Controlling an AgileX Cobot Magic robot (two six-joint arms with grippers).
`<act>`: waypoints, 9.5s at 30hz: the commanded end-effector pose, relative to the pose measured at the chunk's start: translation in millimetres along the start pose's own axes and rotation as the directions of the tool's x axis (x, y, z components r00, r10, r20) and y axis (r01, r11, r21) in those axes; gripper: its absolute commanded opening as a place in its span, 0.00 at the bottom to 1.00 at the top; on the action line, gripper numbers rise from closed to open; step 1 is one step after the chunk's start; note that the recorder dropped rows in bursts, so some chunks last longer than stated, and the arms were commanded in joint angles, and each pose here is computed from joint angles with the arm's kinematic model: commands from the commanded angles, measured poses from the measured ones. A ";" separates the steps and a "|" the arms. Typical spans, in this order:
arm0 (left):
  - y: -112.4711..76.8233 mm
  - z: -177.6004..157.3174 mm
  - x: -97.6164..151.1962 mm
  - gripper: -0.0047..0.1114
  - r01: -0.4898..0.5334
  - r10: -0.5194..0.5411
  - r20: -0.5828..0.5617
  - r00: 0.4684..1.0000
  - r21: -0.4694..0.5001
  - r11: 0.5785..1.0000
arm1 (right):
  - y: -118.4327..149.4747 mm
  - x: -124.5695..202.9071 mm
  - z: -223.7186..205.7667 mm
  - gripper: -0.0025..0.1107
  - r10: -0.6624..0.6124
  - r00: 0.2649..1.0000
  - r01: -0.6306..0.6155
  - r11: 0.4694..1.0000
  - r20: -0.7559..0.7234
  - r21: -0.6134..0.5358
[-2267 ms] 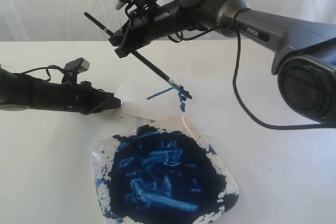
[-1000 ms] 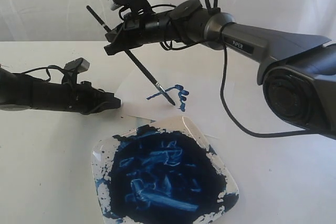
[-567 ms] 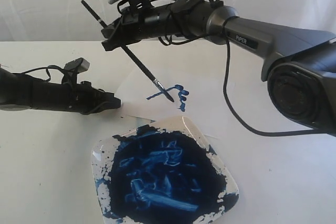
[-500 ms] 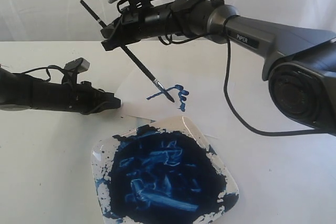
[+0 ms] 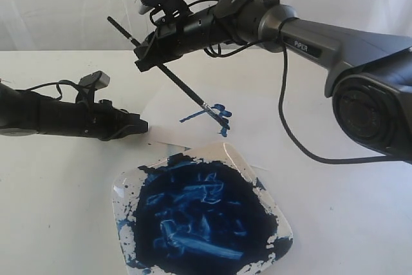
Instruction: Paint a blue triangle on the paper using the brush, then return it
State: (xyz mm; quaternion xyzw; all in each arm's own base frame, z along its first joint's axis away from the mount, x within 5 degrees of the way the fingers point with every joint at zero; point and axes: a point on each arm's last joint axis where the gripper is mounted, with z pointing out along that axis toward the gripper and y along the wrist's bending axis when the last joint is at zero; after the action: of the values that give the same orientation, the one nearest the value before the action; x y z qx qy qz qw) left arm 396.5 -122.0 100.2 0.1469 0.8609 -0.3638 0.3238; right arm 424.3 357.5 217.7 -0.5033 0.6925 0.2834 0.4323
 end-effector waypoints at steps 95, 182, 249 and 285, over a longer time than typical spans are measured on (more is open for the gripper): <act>2.0 2.0 3.7 0.04 -0.037 0.036 -0.034 0.999 -0.031 0.999 | 10.2 10.8 39.1 0.02 -0.013 0.976 0.000 0.998 0.216 0.059; 3.7 1.8 6.3 0.04 -0.073 0.070 -0.066 0.995 -0.047 0.996 | 2.0 -3.1 24.6 0.02 -0.061 0.936 0.049 0.998 0.348 0.041; 3.9 1.8 6.3 0.04 -0.073 0.070 -0.066 0.995 -0.048 0.996 | 3.6 -45.8 -88.2 0.02 0.607 0.785 -0.576 0.647 -0.119 -0.500; 3.9 1.8 6.3 0.04 -0.073 0.070 -0.066 0.995 -0.048 0.996 | 35.9 -52.2 -33.7 0.02 0.695 0.719 -0.652 0.681 0.013 -0.334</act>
State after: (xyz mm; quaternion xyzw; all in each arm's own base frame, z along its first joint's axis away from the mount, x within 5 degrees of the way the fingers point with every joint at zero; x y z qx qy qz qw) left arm 397.1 -121.3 99.6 0.1692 0.8639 -0.3487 0.3216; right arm 384.8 361.4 284.7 -0.2754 0.7353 0.5693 0.2436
